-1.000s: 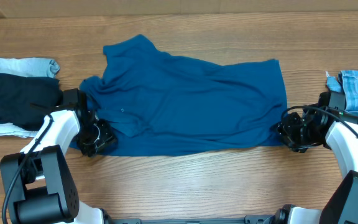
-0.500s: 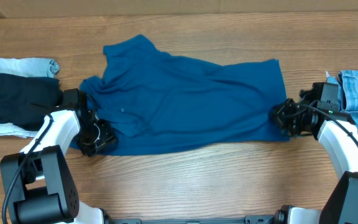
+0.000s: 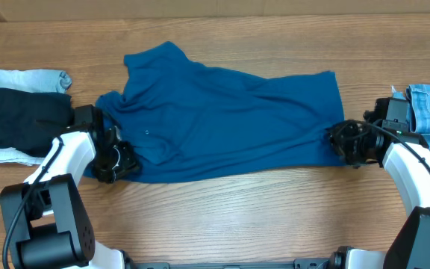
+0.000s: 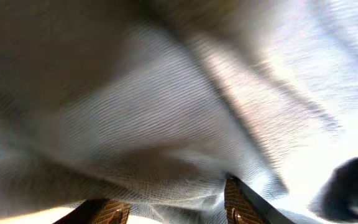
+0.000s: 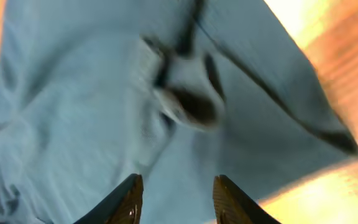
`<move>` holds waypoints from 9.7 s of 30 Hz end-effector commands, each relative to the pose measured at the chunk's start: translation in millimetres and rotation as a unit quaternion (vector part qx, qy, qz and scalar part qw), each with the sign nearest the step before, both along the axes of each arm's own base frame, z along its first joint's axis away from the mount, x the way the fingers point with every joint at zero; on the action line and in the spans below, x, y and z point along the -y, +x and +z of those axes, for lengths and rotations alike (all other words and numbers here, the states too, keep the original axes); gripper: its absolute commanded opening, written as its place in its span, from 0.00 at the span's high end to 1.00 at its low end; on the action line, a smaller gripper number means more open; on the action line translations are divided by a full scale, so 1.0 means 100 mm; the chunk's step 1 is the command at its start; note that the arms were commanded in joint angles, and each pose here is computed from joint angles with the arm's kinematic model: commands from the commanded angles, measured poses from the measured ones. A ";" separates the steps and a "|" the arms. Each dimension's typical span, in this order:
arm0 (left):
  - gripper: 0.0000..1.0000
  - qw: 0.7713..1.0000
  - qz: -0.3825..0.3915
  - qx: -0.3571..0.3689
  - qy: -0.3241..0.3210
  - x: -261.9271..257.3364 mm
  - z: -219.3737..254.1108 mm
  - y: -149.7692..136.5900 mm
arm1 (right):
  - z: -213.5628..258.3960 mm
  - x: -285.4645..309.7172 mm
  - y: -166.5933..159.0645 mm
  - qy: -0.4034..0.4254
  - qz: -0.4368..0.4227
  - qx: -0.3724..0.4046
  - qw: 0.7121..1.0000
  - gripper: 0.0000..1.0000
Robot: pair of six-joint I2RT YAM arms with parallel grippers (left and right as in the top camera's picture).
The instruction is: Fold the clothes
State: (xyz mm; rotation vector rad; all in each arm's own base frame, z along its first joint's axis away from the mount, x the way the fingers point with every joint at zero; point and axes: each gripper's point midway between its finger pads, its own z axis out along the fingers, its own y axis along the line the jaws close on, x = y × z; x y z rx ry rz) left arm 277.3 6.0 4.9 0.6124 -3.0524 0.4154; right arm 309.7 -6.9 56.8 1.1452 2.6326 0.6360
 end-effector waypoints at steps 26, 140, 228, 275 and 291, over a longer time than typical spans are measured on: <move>0.49 0.978 -0.171 0.117 0.029 0.44 0.23 0.23 | -0.37 0.15 -0.23 -0.065 0.015 -0.026 0.997 0.96; 0.95 0.978 -0.143 0.138 0.060 0.44 0.13 0.80 | 0.53 0.03 -0.40 -0.028 0.111 0.150 0.982 0.87; 0.79 0.940 -0.168 0.293 0.043 0.80 0.21 1.79 | -0.30 -3.27 -0.63 0.058 0.520 -0.019 0.852 0.96; 0.73 0.987 0.063 0.114 0.093 -0.37 -0.03 -0.15 | -0.45 0.18 -0.37 -0.016 0.005 -0.062 0.998 0.78; 0.96 0.978 0.003 0.170 0.123 -0.53 0.83 0.39 | -0.30 -0.03 -0.28 0.018 0.103 -0.006 0.994 0.77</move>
